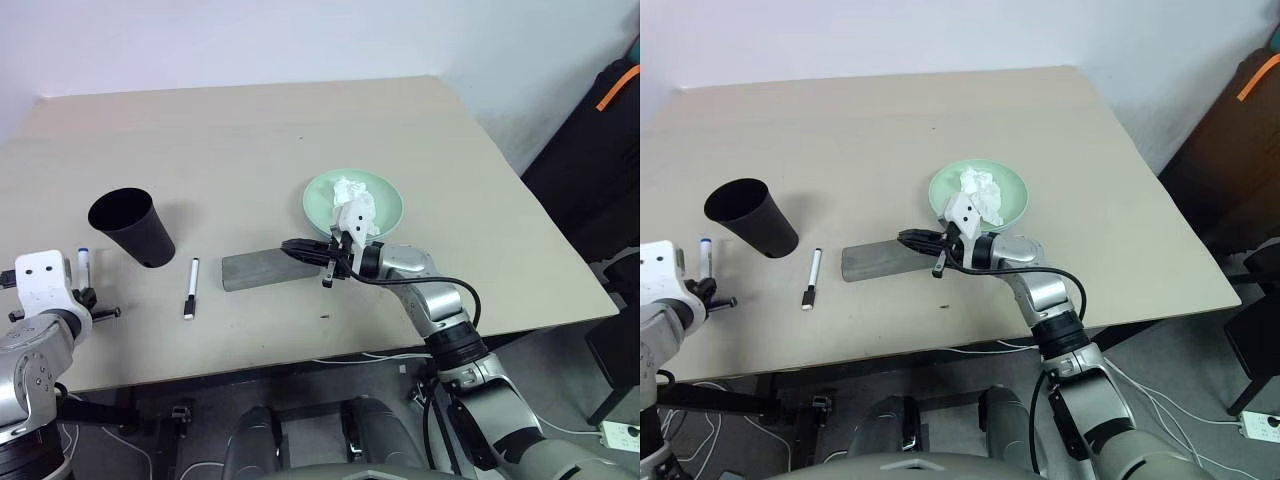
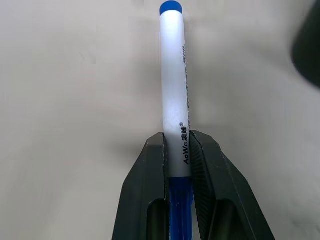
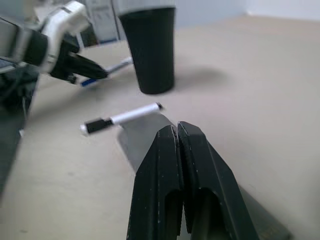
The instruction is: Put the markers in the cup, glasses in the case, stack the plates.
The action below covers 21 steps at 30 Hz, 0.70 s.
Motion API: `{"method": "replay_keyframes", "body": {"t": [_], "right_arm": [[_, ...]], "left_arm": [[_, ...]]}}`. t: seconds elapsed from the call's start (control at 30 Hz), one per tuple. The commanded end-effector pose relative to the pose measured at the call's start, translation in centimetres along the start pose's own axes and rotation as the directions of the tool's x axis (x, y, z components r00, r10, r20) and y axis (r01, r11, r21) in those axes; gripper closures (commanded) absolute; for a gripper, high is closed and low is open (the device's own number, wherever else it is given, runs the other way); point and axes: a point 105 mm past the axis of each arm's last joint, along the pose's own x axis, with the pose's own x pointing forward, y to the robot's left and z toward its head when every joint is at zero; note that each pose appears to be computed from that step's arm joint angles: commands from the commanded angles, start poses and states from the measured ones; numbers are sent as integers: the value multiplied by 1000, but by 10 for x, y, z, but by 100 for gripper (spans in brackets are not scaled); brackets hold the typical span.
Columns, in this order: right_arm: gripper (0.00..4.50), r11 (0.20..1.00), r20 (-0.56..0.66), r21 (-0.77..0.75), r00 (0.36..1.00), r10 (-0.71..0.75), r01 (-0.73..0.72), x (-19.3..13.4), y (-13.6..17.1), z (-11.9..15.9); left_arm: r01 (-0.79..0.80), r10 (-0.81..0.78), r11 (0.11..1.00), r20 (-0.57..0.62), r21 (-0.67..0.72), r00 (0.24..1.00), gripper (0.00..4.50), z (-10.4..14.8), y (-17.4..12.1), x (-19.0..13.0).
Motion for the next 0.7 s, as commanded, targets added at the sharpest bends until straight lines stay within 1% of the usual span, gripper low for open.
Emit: {"method": "replay_keyframes", "body": {"t": [0.03, 0.13, 0.17, 0.23, 0.27, 0.37, 0.4, 0.47, 0.5, 0.57, 0.6, 0.63, 0.7], "right_arm": [[438, 999, 88, -51, 996, 11, -6, -1, 5, 17], [438, 999, 126, -26, 991, -37, 41, -1, 3, 16], [438, 998, 143, -10, 988, -52, 54, -1, 3, 17], [438, 996, 191, 37, 978, -87, 81, -3, 3, 20], [438, 995, 194, 56, 977, -90, 80, -4, 5, 18], [438, 998, 174, 51, 984, -37, 28, -7, 19, 12], [438, 998, 172, 58, 985, -30, 20, -8, 21, 12], [399, 997, 177, 76, 984, -32, 19, -10, 21, 13], [381, 997, 176, 73, 984, -33, 21, -10, 21, 14], [311, 998, 166, 57, 985, -50, 41, -9, 18, 14], [274, 998, 163, 50, 985, -57, 49, -8, 17, 15], [240, 997, 162, 47, 985, -60, 53, -7, 16, 15], [171, 997, 162, 46, 985, -63, 56, -6, 15, 15]], "left_arm": [[-34, 27, 999, 192, 32, 981, 422, 39, 9, -4], [-69, 73, 997, 272, -25, 959, 422, 58, 12, -5], [-76, 79, 997, 290, -22, 954, 422, 62, 13, -5], [-89, 88, 996, 365, -15, 927, 422, 75, 14, -7], [-79, 79, 997, 401, -17, 913, 422, 83, 13, -8], [-109, 99, 994, 530, -13, 842, 422, 109, 17, -18], [-125, 115, 992, 584, -24, 803, 422, 120, 20, -24], [-123, 116, 992, 674, -37, 730, 422, 138, 20, -35], [-98, 104, 994, 726, -51, 679, 422, 148, 18, -42], [-20, 42, 999, 816, -38, 576, 422, 165, 7, -56], [35, -21, 999, 860, 3, 511, 422, 173, -4, -64], [91, -75, 995, 883, 37, 463, 422, 176, -15, -70], [153, -125, 986, 903, 66, 412, 422, 177, -25, -74]]}}
